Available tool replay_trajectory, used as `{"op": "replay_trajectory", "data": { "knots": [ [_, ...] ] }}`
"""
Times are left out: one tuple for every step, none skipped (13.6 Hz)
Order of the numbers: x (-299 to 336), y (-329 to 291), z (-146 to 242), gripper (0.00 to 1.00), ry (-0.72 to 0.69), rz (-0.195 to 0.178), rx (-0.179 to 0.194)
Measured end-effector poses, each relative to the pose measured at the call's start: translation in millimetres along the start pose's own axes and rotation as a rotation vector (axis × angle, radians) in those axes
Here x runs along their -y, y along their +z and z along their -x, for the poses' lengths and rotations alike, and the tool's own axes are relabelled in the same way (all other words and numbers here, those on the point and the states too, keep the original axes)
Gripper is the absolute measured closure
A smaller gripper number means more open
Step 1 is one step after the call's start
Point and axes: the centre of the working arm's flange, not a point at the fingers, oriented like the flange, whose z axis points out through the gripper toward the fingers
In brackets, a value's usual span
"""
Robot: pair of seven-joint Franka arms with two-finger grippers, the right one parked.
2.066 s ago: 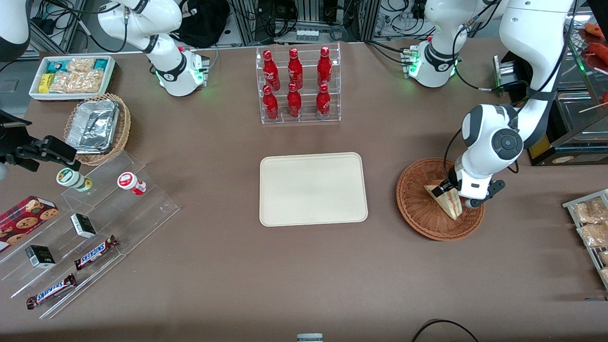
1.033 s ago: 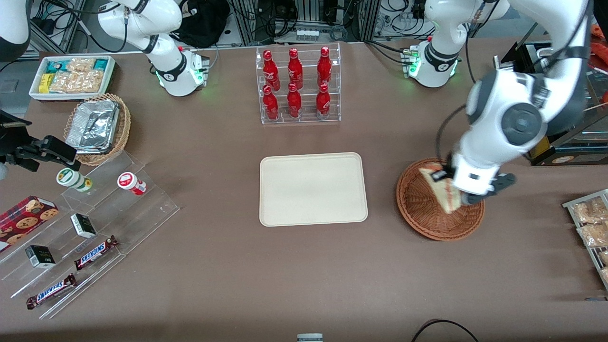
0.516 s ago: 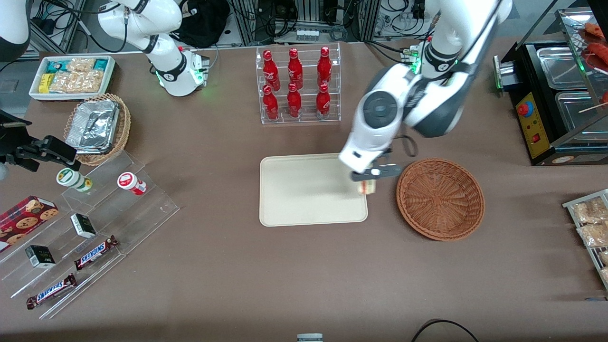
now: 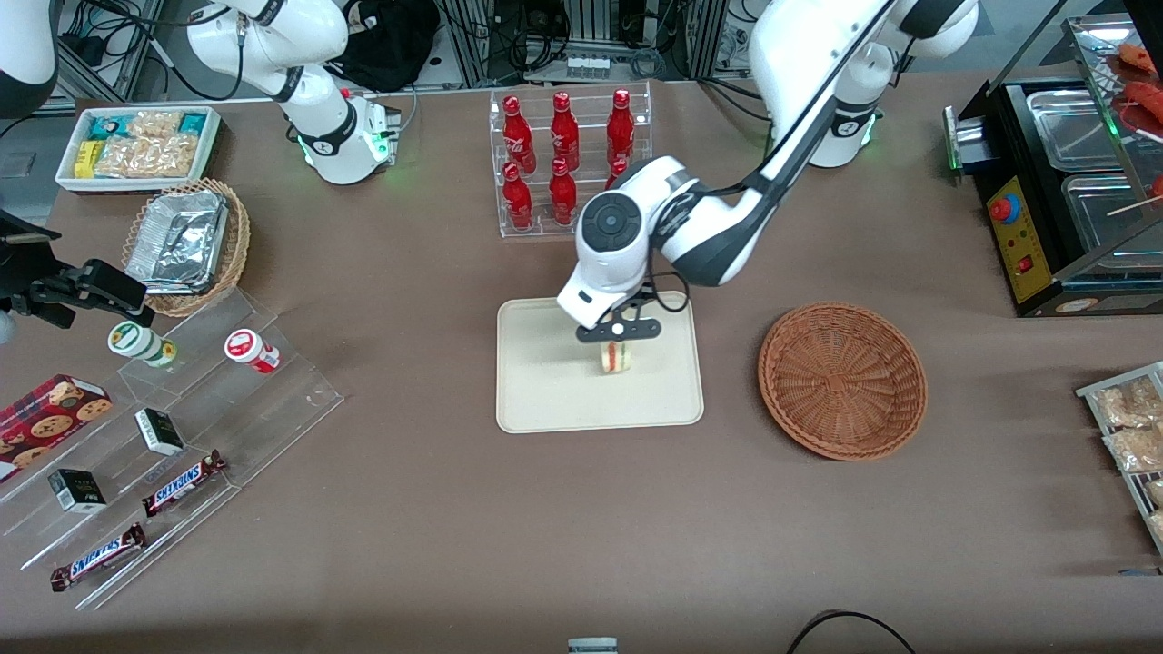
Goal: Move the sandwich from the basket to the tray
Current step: 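Lower the sandwich onto the tray and open the left gripper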
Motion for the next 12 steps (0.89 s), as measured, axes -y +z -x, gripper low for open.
{"op": "replay_trajectory", "data": {
  "knots": [
    [-4,11,-1,0.85,-0.012,0.001,-0.013],
    [-9,22,-1,0.85,-0.021,0.003,-0.024],
    [-14,32,0,0.85,-0.022,0.004,-0.032],
    [-17,41,2,0.85,-0.019,0.001,-0.033],
    [-19,49,4,0.85,-0.017,-0.003,-0.030],
    [-20,54,4,0.85,-0.017,-0.007,-0.026],
    [-20,55,4,0.85,-0.016,-0.009,-0.025],
    [-20,54,3,0.84,-0.013,-0.009,-0.031],
    [-20,54,2,0.82,-0.007,-0.013,-0.038],
    [-20,54,2,0.73,-0.005,-0.015,-0.042],
    [-20,54,2,0.62,-0.004,-0.016,-0.045],
    [-21,52,1,0.53,-0.004,-0.015,-0.047]
  ]
}}
